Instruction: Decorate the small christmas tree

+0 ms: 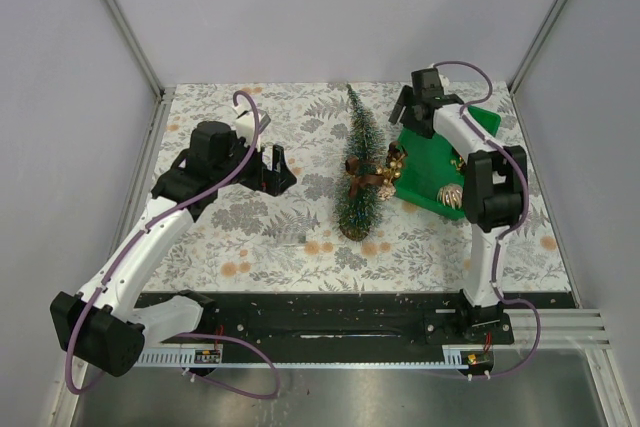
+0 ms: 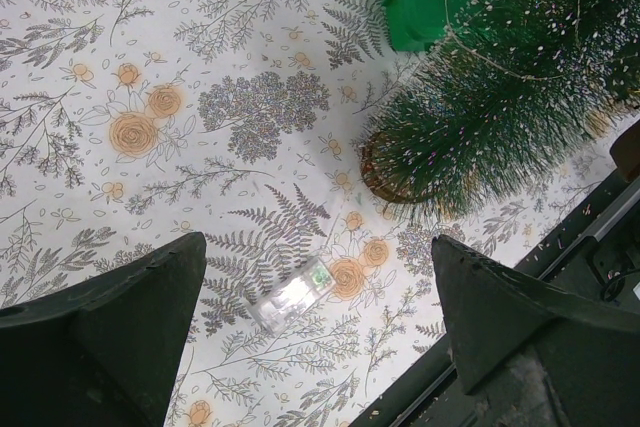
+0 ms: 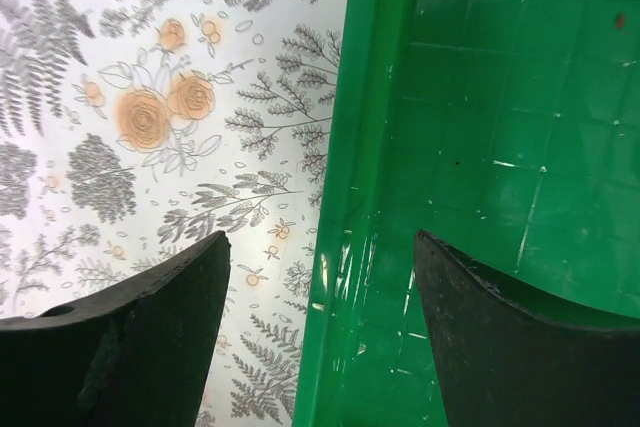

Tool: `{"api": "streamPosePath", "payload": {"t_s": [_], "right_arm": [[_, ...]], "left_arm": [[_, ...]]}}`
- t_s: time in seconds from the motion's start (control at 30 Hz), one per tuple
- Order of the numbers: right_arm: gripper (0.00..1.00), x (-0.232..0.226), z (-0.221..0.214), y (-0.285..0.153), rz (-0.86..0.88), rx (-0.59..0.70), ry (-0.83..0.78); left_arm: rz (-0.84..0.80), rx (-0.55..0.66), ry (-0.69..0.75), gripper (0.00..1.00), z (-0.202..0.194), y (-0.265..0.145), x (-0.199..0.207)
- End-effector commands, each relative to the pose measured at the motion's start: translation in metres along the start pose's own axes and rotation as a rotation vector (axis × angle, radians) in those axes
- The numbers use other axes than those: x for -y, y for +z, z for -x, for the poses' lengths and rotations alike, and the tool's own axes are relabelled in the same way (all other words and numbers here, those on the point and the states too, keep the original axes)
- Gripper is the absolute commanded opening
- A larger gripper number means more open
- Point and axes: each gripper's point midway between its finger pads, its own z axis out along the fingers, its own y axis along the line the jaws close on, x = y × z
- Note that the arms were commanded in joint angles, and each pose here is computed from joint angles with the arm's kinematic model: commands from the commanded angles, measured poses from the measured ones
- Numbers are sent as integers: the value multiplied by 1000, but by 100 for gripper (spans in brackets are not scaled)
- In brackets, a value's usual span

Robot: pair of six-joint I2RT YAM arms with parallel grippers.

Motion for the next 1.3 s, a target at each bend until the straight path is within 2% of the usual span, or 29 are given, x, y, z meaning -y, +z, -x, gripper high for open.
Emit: {"api": "streamPosePath", "payload": {"t_s": [0.0,0.3,0.37,0.57,0.83,0.9,0.93,0.97,1.0,1.1,1.17,1.27], "right_arm": [[79,-5,-6,10,-37,-24,-24],[63,9,-38,28,-124,-74,-143],[59,7,-45,23,-116,-74,-179],[35,25,-75,1,-100,-92,-240],[23,58,-113,-32,-106,-160,-299],[24,64,-121,-41,-101,-182,-327],[27,71,-127,-45,-110,-195,-339],[35,75,-129,-49,-120,-198,-344],[50,76,-127,-55,-124,-186,-344],[67,68,-112,-75,-92,-125,-299],[72,56,-97,-90,-49,-71,-255],[75,39,-78,-115,21,-5,-185]], "left_arm": [[-8,51,7,99,17,-3,2],[-8,47,-3,99,17,0,1],[-8,47,-3,99,17,0,1],[-10,46,-7,99,15,0,1],[-20,42,-18,99,14,0,3],[-22,42,-18,99,13,-1,4],[-23,43,-16,99,13,-1,4],[-24,43,-17,99,13,-1,4],[-28,44,-15,99,13,-1,5],[-60,46,-20,99,14,3,9],[-102,49,-32,99,17,8,15],[-169,50,-77,99,25,20,24]]}}
